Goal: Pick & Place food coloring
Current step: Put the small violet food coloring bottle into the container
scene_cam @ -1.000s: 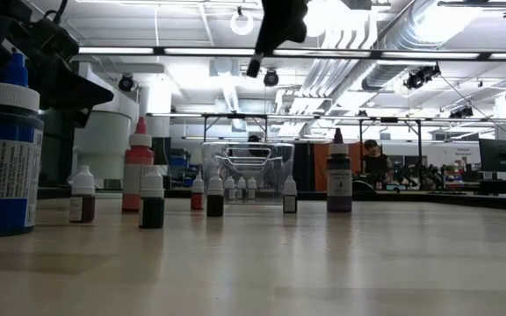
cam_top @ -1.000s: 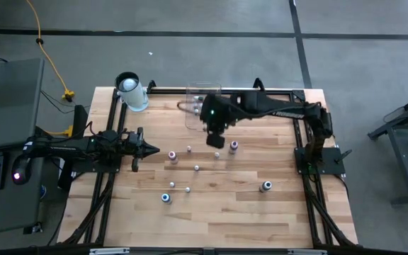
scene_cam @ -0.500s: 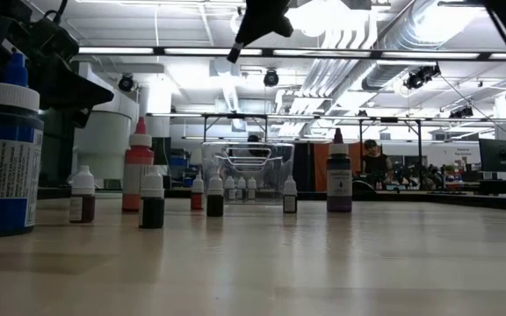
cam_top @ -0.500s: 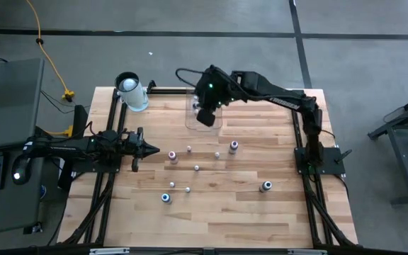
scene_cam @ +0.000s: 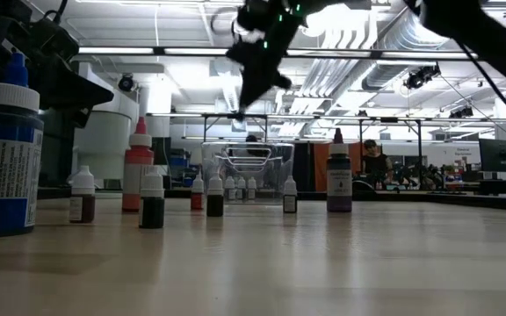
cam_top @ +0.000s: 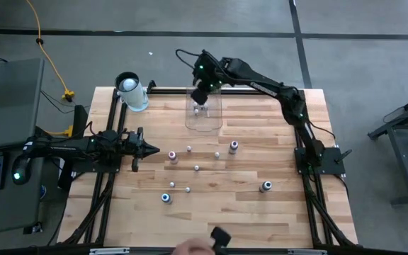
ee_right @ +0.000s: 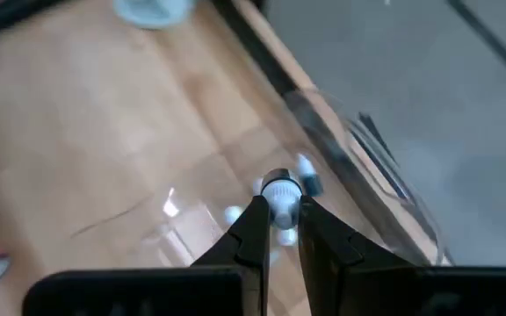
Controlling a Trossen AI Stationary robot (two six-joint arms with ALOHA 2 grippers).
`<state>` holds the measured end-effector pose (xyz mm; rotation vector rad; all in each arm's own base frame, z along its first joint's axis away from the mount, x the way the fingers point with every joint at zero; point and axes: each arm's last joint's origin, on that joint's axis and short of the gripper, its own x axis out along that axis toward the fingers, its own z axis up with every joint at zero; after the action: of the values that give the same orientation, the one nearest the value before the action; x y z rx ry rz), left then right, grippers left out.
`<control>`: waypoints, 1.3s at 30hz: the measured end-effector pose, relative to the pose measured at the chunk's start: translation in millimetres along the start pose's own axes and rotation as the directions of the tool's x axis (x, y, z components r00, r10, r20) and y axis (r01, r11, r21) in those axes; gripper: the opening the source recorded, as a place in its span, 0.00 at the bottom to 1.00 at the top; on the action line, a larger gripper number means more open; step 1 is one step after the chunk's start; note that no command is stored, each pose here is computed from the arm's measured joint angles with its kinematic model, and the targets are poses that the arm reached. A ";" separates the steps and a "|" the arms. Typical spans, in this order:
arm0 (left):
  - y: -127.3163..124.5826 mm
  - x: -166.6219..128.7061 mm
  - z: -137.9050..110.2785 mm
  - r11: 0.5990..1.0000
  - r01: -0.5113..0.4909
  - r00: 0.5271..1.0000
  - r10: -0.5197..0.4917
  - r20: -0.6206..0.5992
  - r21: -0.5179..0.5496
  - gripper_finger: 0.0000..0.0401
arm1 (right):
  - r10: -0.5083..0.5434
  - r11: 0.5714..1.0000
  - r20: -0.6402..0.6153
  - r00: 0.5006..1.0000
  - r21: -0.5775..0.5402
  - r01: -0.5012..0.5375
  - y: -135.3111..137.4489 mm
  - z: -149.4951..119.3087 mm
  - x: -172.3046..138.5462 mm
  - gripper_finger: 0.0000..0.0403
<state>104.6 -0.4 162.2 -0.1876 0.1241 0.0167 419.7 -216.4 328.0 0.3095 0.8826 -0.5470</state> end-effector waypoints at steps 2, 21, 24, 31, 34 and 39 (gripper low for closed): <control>0.0 0.0 0.0 1.000 0.000 1.000 0.000 0.000 0.000 0.00 | -0.023 0.997 -0.029 0.999 0.078 0.025 -14.7 -1.4 15.1 0.08; 0.0 0.0 0.0 1.000 0.000 1.000 0.000 0.000 0.000 0.00 | -0.012 0.929 -0.251 0.968 0.356 0.104 -63.8 -27.0 84.9 0.08; 0.0 0.0 0.0 1.000 0.000 1.000 0.000 0.000 0.000 0.00 | -0.007 0.929 -0.282 0.959 0.354 0.111 -63.9 -31.1 90.4 0.08; 0.0 0.0 0.0 1.000 0.000 1.000 0.000 0.000 0.000 0.00 | 0.003 0.928 -0.346 0.938 0.350 0.126 -65.2 -39.6 100.1 0.08; 0.0 0.0 0.0 1.000 0.000 1.000 0.000 0.000 0.000 0.00 | -0.001 0.931 -0.374 0.927 0.338 0.138 -65.3 -42.5 99.6 0.08; 0.0 0.0 0.0 1.000 0.000 1.000 0.000 0.000 0.000 0.00 | -0.003 0.939 -0.374 0.928 0.319 0.131 -65.4 -42.4 99.6 0.08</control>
<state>104.6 -0.4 162.2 -0.1877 0.1241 0.0164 406.1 -282.2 220.8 0.7168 1.1664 -0.7217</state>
